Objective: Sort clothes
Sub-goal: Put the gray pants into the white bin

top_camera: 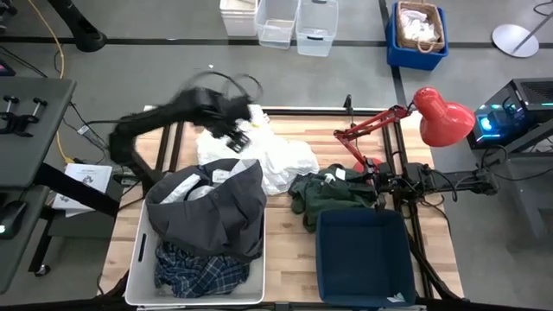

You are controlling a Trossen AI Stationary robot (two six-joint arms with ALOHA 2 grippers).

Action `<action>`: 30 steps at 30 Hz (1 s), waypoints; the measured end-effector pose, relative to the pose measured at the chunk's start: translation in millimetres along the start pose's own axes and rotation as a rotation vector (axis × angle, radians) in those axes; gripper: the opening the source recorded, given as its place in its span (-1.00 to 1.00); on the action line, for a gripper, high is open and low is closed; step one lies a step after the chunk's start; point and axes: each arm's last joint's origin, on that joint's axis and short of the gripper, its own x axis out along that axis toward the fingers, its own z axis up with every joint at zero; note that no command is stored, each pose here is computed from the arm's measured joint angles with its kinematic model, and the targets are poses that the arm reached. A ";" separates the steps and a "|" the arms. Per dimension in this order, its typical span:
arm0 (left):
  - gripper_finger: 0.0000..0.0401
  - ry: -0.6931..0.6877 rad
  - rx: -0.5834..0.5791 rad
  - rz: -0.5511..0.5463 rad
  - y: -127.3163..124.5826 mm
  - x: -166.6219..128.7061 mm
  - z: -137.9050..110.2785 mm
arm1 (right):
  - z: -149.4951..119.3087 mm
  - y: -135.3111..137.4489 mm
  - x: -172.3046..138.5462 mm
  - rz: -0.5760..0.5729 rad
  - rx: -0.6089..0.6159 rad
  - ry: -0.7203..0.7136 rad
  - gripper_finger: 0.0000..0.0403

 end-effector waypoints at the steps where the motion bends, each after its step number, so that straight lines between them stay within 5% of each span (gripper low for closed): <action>1: 0.41 0.041 0.011 -0.011 -6.0 10.7 4.8 | 0.1 0.0 0.0 0.000 0.000 0.000 -0.11; 6: 0.41 0.152 0.051 0.019 -25.3 42.1 15.0 | 0.0 0.0 0.0 0.000 0.000 0.000 -0.11; 10: 0.41 0.286 0.128 -0.075 -55.7 65.7 11.9 | 0.1 0.0 0.0 0.000 0.000 0.000 -0.11; 16: 0.41 0.312 0.224 -0.170 -78.3 48.3 -10.6 | 0.0 0.0 0.0 0.000 0.000 0.000 -0.11; 22: 0.41 0.244 0.302 -0.326 -82.3 -11.4 -56.6 | 0.0 0.0 0.0 0.000 0.000 0.000 -0.11; 30: 0.41 0.097 0.222 -0.459 -57.0 -90.8 -136.7 | 0.1 0.0 0.0 0.000 0.000 0.000 -0.11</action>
